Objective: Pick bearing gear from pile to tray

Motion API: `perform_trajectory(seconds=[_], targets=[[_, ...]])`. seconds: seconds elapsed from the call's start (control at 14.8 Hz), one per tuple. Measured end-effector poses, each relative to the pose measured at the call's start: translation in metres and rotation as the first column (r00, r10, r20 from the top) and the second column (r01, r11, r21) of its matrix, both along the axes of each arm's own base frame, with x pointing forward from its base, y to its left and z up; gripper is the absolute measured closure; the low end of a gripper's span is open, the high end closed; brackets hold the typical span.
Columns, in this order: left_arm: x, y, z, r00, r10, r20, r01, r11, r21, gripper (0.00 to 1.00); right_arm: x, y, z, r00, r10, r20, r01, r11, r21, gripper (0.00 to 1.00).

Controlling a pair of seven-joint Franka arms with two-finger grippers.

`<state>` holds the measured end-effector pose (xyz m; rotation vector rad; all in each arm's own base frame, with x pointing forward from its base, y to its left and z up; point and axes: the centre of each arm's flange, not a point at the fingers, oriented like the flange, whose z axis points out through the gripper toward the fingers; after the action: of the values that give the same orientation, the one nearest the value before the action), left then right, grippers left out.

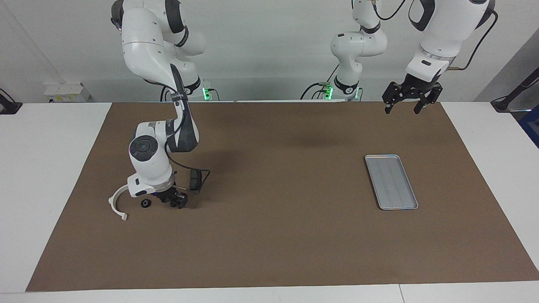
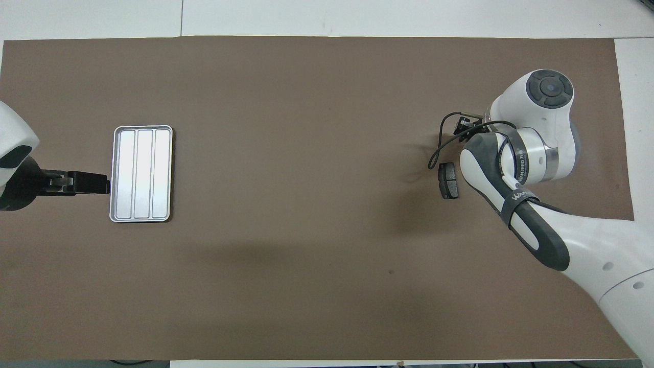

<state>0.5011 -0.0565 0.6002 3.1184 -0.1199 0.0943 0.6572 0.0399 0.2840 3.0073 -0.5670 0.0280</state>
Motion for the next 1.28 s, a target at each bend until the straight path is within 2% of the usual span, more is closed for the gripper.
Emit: perform_trajectory(seconds=[0.14, 0.2, 0.34, 0.47, 0.54, 0.68, 1.28], targets=[[0.0, 0.0, 0.0, 1.0, 0.0, 0.0, 0.0, 1.0, 0.0, 0.0, 0.0, 0.0003, 0.0003, 1.0, 0.0, 0.001, 0.0, 1.0, 0.001, 0.32], [0.0, 0.0, 0.0, 1.0, 0.0, 0.0, 0.0, 1.0, 0.0, 0.0, 0.0, 0.0015, 0.0011, 1.0, 0.001, 0.002, -0.001, 1.0, 0.002, 0.39], [0.0, 0.0, 0.0, 1.0, 0.0, 0.0, 0.0, 1.0, 0.0, 0.0, 0.0001, 0.002, 0.0017, 1.0, 0.002, 0.003, -0.002, 1.0, 0.003, 0.43], [0.0, 0.0, 0.0, 1.0, 0.0, 0.0, 0.0, 1.0, 0.0, 0.0, 0.0, 0.0035, 0.0024, 1.0, 0.004, 0.004, -0.004, 1.0, 0.004, 0.59], [0.0, 0.0, 0.0, 1.0, 0.0, 0.0, 0.0, 1.0, 0.0, 0.0, 0.0, 0.0035, 0.0024, 1.0, 0.004, 0.004, -0.004, 1.0, 0.004, 0.59], [0.0, 0.0, 0.0, 1.0, 0.0, 0.0, 0.0, 1.0, 0.0, 0.0, -0.0001, 0.0032, 0.0053, 1.0, 0.003, 0.005, -0.003, 1.0, 0.004, 0.75], [0.0, 0.0, 0.0, 1.0, 0.0, 0.0, 0.0, 1.0, 0.0, 0.0, -0.0014, 0.0007, 0.0047, 0.999, 0.035, -0.002, -0.035, 0.999, 0.003, 0.76]])
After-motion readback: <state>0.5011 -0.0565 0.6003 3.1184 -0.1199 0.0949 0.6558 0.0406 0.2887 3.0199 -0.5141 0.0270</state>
